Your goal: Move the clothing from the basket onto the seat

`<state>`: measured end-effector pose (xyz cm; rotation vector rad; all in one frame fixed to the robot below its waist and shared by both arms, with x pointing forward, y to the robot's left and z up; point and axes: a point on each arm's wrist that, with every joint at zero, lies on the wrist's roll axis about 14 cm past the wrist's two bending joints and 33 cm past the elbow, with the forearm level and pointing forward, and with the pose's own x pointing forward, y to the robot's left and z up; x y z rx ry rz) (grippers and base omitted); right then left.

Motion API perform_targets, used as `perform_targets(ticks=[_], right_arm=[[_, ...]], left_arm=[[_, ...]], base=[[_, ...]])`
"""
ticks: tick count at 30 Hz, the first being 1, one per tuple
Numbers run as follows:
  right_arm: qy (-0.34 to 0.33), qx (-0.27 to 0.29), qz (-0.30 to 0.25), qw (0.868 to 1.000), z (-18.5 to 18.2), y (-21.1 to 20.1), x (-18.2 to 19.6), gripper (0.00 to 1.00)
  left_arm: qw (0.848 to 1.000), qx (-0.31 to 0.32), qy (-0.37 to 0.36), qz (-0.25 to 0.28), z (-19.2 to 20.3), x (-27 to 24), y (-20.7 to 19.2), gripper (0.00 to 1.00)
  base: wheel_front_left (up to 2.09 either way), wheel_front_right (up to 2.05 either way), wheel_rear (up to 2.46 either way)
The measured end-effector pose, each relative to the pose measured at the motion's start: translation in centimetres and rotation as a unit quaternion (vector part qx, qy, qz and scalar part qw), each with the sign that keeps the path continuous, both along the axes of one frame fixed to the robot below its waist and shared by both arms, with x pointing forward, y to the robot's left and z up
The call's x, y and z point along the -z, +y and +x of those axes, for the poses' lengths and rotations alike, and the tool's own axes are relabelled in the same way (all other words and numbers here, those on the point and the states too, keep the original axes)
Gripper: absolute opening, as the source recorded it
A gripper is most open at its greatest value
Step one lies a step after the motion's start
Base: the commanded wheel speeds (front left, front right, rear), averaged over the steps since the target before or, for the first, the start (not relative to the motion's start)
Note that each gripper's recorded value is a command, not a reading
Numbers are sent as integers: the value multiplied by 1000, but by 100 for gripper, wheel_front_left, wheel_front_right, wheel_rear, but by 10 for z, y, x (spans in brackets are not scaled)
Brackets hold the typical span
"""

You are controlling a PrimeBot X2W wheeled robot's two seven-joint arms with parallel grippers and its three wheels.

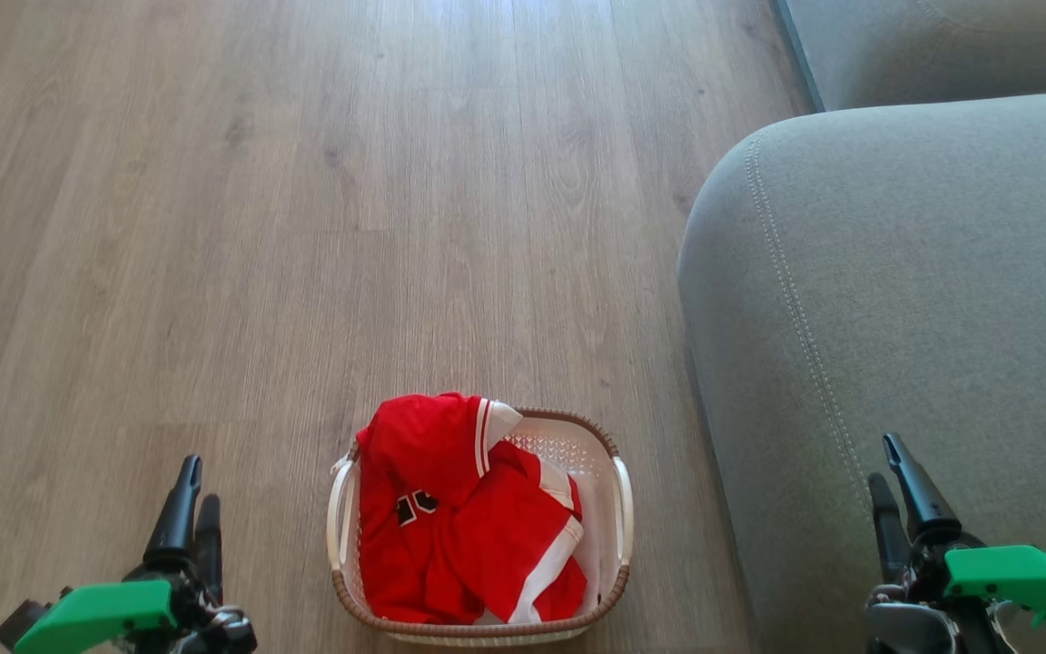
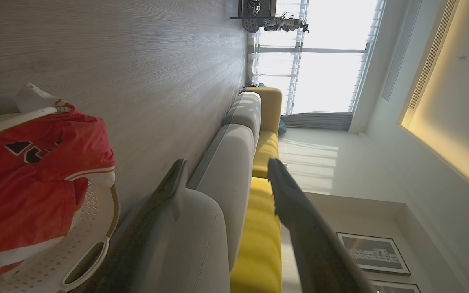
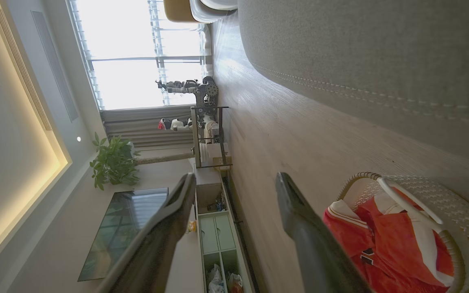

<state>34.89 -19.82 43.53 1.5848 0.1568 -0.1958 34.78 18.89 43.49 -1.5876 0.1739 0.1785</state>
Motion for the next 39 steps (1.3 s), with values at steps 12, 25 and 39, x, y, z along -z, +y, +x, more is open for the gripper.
perform_targets(ticks=[12, 25, 39], right_arm=[[-22, 3, -21, 1000, 5, 1, -14, 100], [-41, -14, -81, 996, 10, 10, -27, 100], [-63, -45, -182, 980, 15, 20, -41, 100]], left_arm=[[1000, 1, -18, 21, 4, -11, -2, 100], [995, 4, -45, 89, 12, -29, -2, 100], [972, 37, -69, 222, 15, -44, -11, 100]], base=[[0, 0, 0], [0, 0, 0], [0, 0, 0]])
